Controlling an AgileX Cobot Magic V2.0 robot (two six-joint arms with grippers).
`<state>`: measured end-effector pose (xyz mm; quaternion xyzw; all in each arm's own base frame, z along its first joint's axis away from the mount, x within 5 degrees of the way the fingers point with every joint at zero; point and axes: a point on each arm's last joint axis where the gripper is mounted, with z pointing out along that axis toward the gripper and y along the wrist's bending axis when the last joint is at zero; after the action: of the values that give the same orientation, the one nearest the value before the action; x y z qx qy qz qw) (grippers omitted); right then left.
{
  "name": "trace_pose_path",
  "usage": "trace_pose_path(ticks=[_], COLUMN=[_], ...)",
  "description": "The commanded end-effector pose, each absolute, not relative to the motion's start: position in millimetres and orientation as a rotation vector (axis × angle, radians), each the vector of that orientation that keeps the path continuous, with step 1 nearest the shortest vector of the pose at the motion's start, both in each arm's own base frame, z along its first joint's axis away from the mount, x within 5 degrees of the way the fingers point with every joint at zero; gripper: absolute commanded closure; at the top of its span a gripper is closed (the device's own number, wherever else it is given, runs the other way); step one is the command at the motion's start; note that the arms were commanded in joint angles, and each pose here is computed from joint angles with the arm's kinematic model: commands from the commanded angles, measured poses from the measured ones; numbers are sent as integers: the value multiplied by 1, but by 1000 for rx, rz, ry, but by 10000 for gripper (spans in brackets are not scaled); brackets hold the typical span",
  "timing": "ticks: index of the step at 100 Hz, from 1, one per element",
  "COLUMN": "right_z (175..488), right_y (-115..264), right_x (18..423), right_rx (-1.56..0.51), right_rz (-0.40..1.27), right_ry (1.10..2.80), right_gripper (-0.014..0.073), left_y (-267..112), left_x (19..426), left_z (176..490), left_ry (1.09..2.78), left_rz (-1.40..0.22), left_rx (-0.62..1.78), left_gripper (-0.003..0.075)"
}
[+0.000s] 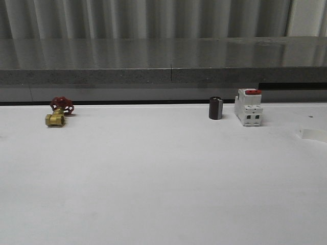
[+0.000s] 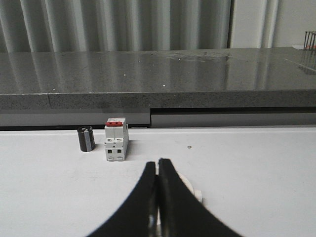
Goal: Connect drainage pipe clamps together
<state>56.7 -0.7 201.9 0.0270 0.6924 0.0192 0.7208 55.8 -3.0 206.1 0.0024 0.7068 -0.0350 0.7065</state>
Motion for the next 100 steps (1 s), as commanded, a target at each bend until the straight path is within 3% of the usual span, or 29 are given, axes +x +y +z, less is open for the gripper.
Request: trace_pose_path(ticks=[1,13,27,49,58,73,78,100], right_z=[216,216,216,216,216,216,216,216], right_y=[-1,-1,-1,-1,-1,-1,-1,-1], right_x=[53,53,53,53,53,53,53,53], right_rx=[52,52,52,52,52,52,52,52], right_rz=[35,35,35,35,35,35,35,35], right_ry=[1411,1411,1411,1411,1411,1411,1411,1411], right_gripper=[663,663,663,663,663,663,663,663], left_y=[-2,-2,-3,-3,-3,-2,-2,14], left_x=[53,55,64,98,116,149,160,214], left_z=[216,235,257,282,285,284,283,280], left_ry=[1479,1537,1719,1917,2028,2145,2181,2328], left_rz=[-66,-60,-50,-17,16,55,57,64], left_rx=[9,12,14,32,51,79,72,-91], left_gripper=[740,740,740,722,606,255,185,208])
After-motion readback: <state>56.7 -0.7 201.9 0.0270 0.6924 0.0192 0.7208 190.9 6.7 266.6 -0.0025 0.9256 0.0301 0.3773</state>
